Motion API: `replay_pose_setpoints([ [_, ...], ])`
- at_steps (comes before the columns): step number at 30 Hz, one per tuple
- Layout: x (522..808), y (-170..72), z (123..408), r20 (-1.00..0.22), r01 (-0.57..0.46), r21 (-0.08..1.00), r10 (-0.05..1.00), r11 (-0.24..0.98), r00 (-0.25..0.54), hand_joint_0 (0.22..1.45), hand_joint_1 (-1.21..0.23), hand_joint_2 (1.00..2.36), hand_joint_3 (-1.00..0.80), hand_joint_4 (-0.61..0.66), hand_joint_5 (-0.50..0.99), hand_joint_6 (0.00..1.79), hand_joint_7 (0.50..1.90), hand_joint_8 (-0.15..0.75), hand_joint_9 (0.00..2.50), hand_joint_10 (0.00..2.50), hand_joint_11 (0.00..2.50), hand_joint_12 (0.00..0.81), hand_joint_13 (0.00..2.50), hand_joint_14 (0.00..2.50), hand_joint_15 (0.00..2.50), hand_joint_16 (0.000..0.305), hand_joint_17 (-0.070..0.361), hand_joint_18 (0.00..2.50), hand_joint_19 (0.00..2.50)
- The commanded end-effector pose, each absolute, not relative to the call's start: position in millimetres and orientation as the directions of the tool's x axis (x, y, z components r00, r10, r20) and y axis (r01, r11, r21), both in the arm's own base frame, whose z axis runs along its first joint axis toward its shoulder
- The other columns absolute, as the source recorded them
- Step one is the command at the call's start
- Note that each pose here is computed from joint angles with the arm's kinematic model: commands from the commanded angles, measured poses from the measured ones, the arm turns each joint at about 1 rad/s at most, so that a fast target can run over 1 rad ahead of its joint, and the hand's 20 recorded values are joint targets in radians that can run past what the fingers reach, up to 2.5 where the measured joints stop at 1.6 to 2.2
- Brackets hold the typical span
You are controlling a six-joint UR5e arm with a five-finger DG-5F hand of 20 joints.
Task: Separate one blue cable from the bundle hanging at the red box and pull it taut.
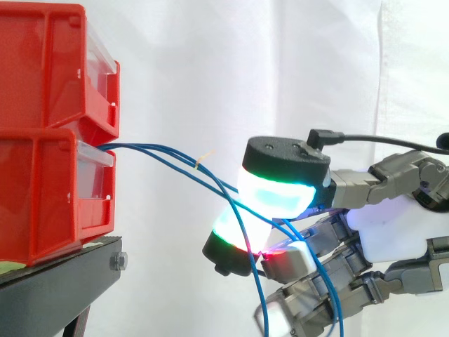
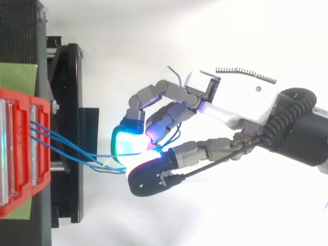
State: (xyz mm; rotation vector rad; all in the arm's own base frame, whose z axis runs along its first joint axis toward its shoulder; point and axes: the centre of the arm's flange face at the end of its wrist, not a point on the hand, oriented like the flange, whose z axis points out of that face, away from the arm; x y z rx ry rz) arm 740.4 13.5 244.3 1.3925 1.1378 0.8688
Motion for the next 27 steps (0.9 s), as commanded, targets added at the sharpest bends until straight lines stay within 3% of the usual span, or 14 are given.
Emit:
replay_pose_setpoints([
  [1,741,13,245,-0.086,0.163,0.986,0.958,0.041,0.275,0.76,-0.9,1.0,-0.5,-0.08,-0.22,0.92,0.99,0.163,0.92,0.02,1.11,0.338,0.5,0.01,0.35,0.046,0.103,0.5,0.38],
  [10,737,11,244,-0.093,0.185,0.982,0.957,0.042,0.275,0.75,-0.92,1.0,-0.5,-0.08,-0.22,0.92,1.02,0.167,0.87,0.02,1.09,0.337,0.42,0.01,0.29,0.046,0.104,0.44,0.34],
  [20,738,11,246,-0.091,0.184,0.982,0.958,0.041,0.272,0.58,-0.96,1.0,-0.5,-0.05,-0.21,0.92,1.0,0.183,0.91,0.02,1.12,0.346,0.43,0.01,0.3,0.047,0.106,0.41,0.37],
  [23,735,10,255,-0.089,0.179,0.983,0.957,0.04,0.276,0.54,-0.92,1.0,-0.5,-0.04,-0.19,0.92,1.02,0.199,0.95,0.02,1.13,0.354,0.44,0.01,0.31,0.049,0.11,0.42,0.39],
  [25,734,10,256,-0.093,0.185,0.982,0.957,0.042,0.275,0.51,-0.81,1.0,-0.5,-0.03,-0.18,0.91,1.02,0.209,0.98,0.02,1.13,0.368,0.47,0.01,0.32,0.051,0.115,0.43,0.4],
  [27,731,10,261,-0.095,0.191,0.981,0.957,0.043,0.273,0.53,-0.76,1.0,-0.5,-0.03,-0.17,0.9,1.04,0.204,1.0,0.02,1.13,0.36,0.49,0.01,0.32,0.05,0.112,0.43,0.41],
])
